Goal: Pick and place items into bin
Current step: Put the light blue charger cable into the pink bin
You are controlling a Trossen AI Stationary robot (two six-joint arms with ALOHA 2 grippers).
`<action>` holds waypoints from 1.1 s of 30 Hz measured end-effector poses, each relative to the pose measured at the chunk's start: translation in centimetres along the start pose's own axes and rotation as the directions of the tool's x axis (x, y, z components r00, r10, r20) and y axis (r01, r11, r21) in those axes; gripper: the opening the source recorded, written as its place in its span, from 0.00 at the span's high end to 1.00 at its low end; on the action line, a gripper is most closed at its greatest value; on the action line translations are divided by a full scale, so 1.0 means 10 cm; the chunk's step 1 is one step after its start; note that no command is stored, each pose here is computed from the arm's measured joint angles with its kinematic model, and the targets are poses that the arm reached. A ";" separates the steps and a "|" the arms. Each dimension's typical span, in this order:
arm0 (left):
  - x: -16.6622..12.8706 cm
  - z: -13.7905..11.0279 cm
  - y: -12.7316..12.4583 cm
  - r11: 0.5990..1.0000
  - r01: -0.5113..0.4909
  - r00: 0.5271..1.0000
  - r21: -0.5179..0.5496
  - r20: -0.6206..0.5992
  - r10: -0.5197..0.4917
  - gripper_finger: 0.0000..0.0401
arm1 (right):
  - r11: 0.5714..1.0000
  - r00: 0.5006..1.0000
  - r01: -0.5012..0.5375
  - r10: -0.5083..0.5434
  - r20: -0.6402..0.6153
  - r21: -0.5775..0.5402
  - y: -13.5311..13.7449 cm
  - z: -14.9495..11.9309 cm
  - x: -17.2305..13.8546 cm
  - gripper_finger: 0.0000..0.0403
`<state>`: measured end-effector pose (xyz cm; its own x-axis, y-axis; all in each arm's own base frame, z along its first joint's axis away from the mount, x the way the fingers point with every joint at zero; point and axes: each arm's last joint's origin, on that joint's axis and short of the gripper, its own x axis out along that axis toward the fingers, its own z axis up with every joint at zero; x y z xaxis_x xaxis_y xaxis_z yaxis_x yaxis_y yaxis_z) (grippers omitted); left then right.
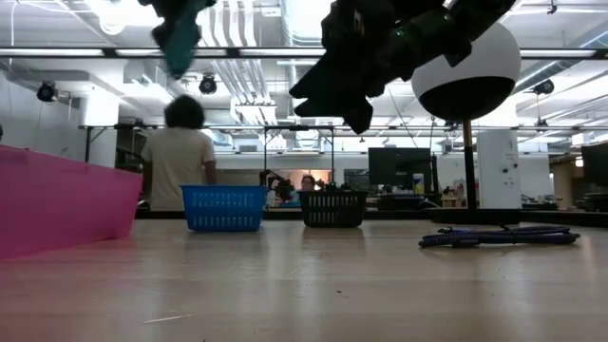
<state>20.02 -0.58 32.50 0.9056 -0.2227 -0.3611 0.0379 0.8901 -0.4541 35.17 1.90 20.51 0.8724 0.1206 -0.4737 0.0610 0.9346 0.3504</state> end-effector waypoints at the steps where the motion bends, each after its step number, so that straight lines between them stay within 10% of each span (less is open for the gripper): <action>1: -0.04 -0.05 0.01 0.999 -0.019 0.999 -0.026 -0.042 0.018 0.94 | 1.000 1.000 0.003 -0.003 -0.008 0.001 0.00 -0.01 0.00 0.65; 7: -0.19 -0.34 0.12 0.959 -0.243 0.932 -0.144 -0.307 0.191 0.94 | 0.999 1.000 -0.009 0.010 -0.005 0.043 0.00 0.00 0.00 0.63; 16: -0.17 -0.63 0.23 0.892 -0.398 0.764 -0.213 -0.615 0.194 0.94 | 0.999 1.000 -0.016 0.015 0.012 0.028 0.01 0.02 0.00 0.66; 33: 0.41 -0.92 0.29 0.903 -0.378 0.520 -0.206 -0.854 0.022 0.86 | 1.000 1.000 -0.013 0.013 0.012 0.024 0.01 0.02 0.00 0.67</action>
<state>19.94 -2.57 22.26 0.1111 -0.4354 -0.8934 -0.3949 0.8056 -0.4417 35.22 1.92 20.68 0.8791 0.1282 -0.4591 0.0616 0.9245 0.3761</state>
